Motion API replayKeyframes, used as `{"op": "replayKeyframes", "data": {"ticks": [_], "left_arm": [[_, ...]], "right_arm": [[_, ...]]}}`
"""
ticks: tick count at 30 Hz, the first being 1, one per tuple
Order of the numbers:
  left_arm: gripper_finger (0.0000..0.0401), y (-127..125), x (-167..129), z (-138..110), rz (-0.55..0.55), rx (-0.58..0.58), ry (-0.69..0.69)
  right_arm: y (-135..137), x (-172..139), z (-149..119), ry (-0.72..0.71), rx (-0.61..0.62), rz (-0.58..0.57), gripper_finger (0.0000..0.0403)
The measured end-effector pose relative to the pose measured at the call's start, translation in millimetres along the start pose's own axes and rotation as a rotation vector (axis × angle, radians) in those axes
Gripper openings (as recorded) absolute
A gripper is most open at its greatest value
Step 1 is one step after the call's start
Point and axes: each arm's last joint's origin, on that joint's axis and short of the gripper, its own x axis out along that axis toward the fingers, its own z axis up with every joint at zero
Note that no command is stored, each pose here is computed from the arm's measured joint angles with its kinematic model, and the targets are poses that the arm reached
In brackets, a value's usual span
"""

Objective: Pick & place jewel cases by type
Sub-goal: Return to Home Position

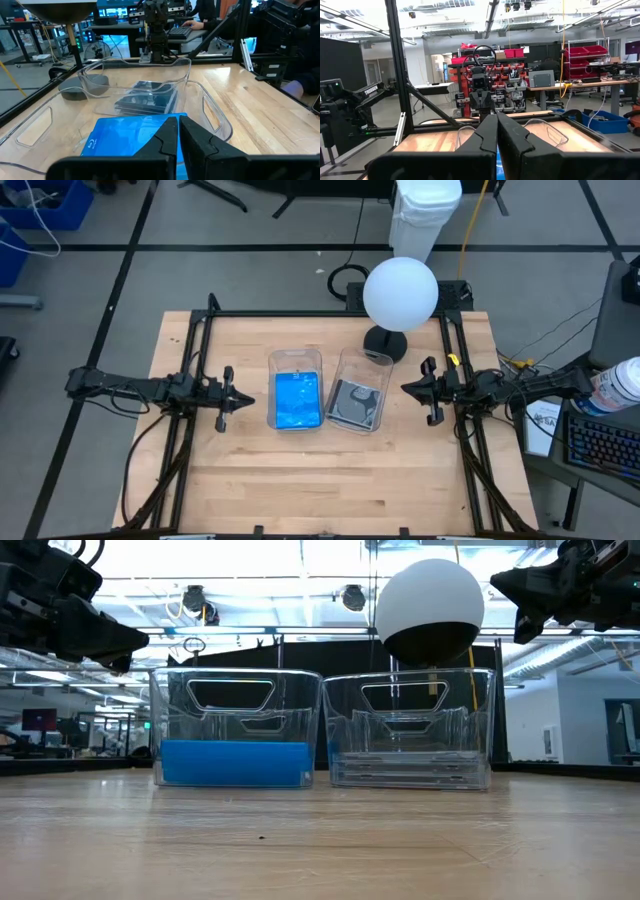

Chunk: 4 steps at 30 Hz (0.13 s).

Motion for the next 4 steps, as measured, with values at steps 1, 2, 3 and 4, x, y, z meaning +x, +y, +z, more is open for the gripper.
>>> {"op": "replayKeyframes", "data": {"ticks": [1,2,3,4], "left_arm": [[0.0026,0.0,0.0,0.1,0.0,0.0,0.0],[0.0026,0.0,0.0,0.1,0.0,0.0,0.0],[0.0026,0.0,0.0,0.0,0.0,0.0,0.0],[0.0026,0.0,0.0,0.1,0.0,0.0,0.0]], "right_arm": [[0.0,0.0,0.0,0.0,0.0,0.0,0.0],[0.0,0.0,0.0,0.0,0.0,0.0,0.0],[0.0,0.0,0.0,0.0,0.0,0.0,0.0],[0.0,0.0,0.0,0.0,0.0,0.001,0.0]]}}
